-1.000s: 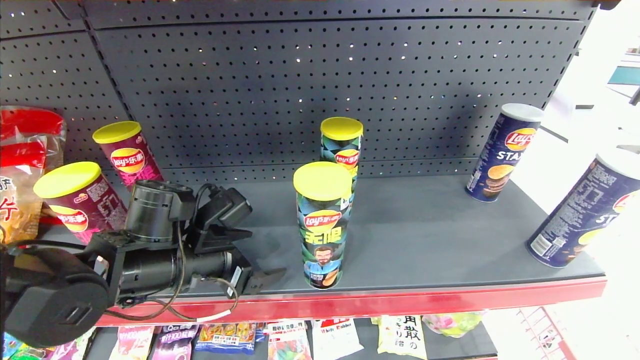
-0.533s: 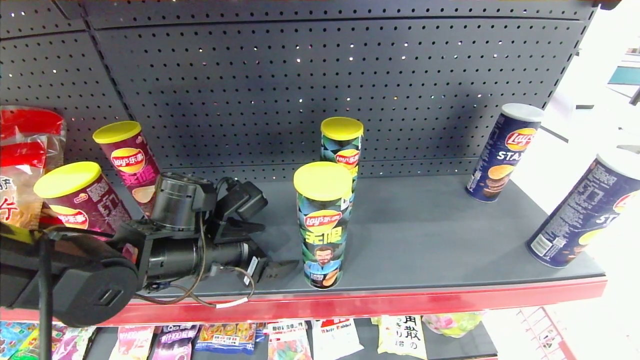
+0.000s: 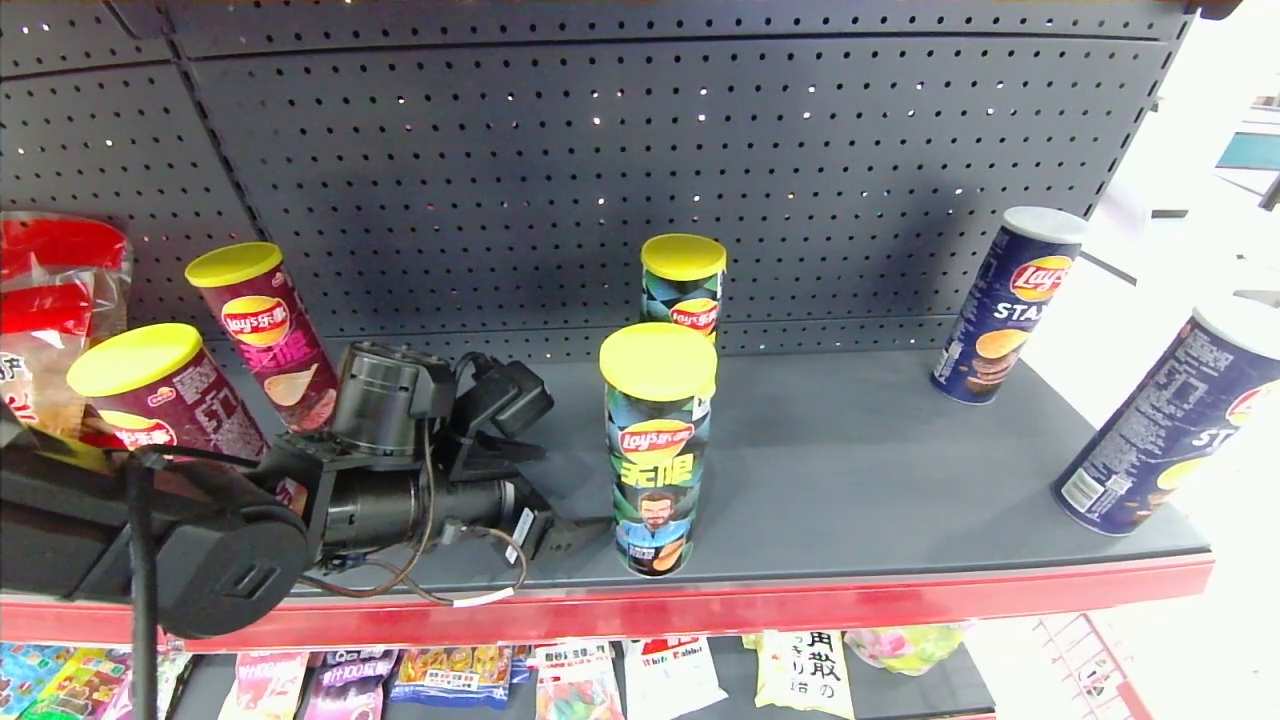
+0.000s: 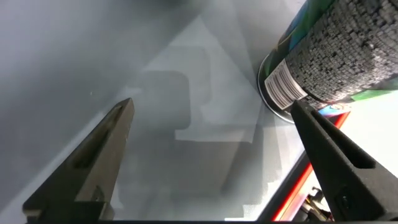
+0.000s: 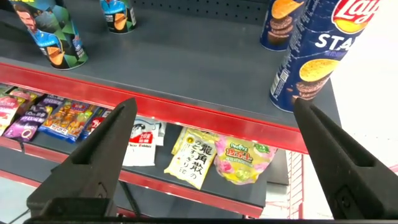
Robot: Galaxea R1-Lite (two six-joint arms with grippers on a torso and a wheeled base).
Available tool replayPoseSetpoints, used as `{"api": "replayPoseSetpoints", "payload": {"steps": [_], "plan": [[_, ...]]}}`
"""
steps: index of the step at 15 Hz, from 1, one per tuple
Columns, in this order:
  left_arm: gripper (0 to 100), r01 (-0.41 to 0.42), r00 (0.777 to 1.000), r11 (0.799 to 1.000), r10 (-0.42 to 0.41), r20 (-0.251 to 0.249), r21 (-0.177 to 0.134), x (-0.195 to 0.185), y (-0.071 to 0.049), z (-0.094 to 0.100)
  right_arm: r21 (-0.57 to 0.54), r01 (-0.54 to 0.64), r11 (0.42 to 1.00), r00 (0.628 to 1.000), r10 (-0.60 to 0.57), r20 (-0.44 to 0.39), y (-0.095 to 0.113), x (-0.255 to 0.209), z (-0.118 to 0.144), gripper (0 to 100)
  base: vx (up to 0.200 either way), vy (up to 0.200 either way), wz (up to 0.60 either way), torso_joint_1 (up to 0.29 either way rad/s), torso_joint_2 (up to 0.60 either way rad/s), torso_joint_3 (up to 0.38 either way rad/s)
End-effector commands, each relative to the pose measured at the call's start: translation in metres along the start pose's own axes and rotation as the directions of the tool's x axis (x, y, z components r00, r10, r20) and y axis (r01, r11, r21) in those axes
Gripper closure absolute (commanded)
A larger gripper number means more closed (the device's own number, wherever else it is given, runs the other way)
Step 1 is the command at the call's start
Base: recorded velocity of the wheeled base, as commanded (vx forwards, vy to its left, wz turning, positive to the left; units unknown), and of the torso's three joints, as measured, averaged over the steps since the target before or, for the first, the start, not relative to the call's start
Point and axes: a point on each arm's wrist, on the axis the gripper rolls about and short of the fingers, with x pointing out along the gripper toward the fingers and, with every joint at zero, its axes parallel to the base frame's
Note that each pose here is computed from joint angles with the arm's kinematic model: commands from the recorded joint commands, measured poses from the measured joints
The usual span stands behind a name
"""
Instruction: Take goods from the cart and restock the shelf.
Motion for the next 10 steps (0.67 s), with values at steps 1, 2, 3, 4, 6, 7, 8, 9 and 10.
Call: {"api": "replayPoseSetpoints", "payload": {"steps": [1,2,3,4,6,7,8,9,10], "plan": [[0,0.002,1.000,1.000,-0.002,0.002,0.001,0.0000,-0.0002,0.0004,-0.002,-0.001,1.000,1.000,0.001,-0.007,0.0002,0.0009,-0.0001,0,0.000,0.000,0.00,0.000,0.00,0.000],[0,0.002,1.000,1.000,-0.002,0.002,0.001,0.0000,-0.0002,0.0004,-0.002,0.000,1.000,1.000,0.000,-0.007,0.0002,0.0009,-0.0001,0,0.000,0.000,0.00,0.000,0.00,0.000],[0,0.001,1.000,1.000,-0.001,0.003,0.001,0.0000,-0.0001,0.0009,-0.002,-0.001,1.000,1.000,0.001,-0.007,0.0002,0.0009,-0.0001,0,0.000,0.000,0.00,0.000,0.00,0.000],[0,0.001,1.000,1.000,-0.001,0.003,0.001,0.0012,0.0004,0.0012,-0.002,-0.001,1.000,1.000,0.001,-0.007,0.0002,0.0009,-0.0001,0,0.000,0.000,0.00,0.000,0.00,0.000],[0,0.000,1.000,1.000,0.000,0.014,0.005,0.0020,0.0008,0.0045,-0.002,-0.001,1.000,1.000,0.001,-0.007,0.0002,0.0009,-0.0001,0,0.000,0.000,0.00,0.000,0.00,0.000],[0,0.003,1.000,1.000,-0.003,0.013,0.008,0.0032,-0.0002,0.0050,-0.002,-0.001,1.000,1.000,0.001,-0.007,0.0002,0.0009,-0.0001,0,0.000,0.000,0.00,0.000,0.00,0.000],[0,0.004,1.000,1.000,-0.004,0.014,0.008,0.0037,-0.0005,0.0052,-0.002,-0.001,1.000,1.000,0.001,-0.007,0.0002,0.0009,-0.0001,0,0.000,0.000,0.00,0.000,0.00,0.000],[0,0.004,1.000,1.000,-0.004,0.014,0.008,0.0037,-0.0005,0.0052,-0.002,-0.001,1.000,1.000,0.001,-0.007,0.0002,0.0009,-0.0001,0,0.000,0.000,0.00,0.000,0.00,0.000],[0,0.005,1.000,1.000,-0.005,0.014,0.009,0.0047,-0.0007,0.0055,-0.002,-0.001,1.000,1.000,0.001,-0.006,0.0001,0.0008,0.0003,0,0.000,0.000,0.00,0.000,0.00,0.000]]}}
